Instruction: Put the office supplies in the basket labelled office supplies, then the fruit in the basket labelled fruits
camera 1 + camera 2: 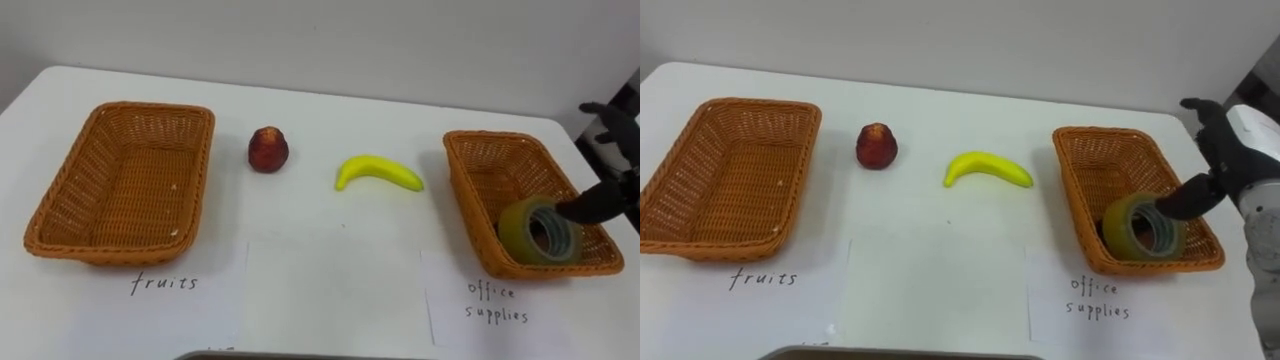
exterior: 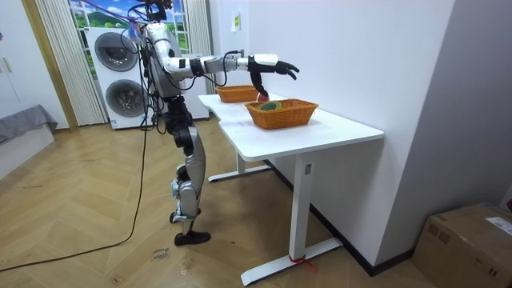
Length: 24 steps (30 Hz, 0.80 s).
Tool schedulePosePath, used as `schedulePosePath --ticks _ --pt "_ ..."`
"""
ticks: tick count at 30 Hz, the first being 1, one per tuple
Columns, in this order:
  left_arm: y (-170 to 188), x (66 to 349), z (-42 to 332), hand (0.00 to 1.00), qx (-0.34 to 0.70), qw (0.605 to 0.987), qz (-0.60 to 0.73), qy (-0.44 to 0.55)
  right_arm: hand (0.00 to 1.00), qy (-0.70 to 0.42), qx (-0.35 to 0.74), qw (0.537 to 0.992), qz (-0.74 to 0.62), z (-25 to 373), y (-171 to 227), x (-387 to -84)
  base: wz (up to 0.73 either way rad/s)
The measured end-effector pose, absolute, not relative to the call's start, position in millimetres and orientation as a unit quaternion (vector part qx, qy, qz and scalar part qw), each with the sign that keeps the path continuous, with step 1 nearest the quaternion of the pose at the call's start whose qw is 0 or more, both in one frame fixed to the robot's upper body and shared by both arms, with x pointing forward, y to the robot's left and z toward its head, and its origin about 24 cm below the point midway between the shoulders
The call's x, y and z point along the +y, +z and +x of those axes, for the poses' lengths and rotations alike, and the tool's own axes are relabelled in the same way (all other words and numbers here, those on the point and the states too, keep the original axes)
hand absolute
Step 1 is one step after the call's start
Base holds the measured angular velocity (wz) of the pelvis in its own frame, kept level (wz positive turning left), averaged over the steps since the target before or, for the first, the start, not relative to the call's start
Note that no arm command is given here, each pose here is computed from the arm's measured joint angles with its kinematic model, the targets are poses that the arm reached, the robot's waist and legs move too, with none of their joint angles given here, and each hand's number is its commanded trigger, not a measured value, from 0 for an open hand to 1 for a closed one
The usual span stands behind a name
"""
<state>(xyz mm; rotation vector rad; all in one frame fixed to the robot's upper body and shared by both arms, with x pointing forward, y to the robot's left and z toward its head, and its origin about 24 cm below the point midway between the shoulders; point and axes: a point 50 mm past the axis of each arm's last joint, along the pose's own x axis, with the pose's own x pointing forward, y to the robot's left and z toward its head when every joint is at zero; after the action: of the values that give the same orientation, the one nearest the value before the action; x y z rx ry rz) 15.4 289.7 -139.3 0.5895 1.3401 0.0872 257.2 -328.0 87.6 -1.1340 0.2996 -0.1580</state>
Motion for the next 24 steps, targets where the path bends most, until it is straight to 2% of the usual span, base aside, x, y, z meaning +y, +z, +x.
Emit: schedulePosePath --ticks 11,24 --pt "-136.5 296.1 18.8 0.00 0.608 0.743 0.278 0.043 0.00 -0.078 0.130 0.827 -0.541 257.9 91.8 -325.7 0.00" --pt "-136.0 294.8 31.4 0.00 0.583 0.762 0.279 0.050 0.00 -0.111 -0.007 0.834 -0.540 271.0 135.9 -303.6 -0.02"
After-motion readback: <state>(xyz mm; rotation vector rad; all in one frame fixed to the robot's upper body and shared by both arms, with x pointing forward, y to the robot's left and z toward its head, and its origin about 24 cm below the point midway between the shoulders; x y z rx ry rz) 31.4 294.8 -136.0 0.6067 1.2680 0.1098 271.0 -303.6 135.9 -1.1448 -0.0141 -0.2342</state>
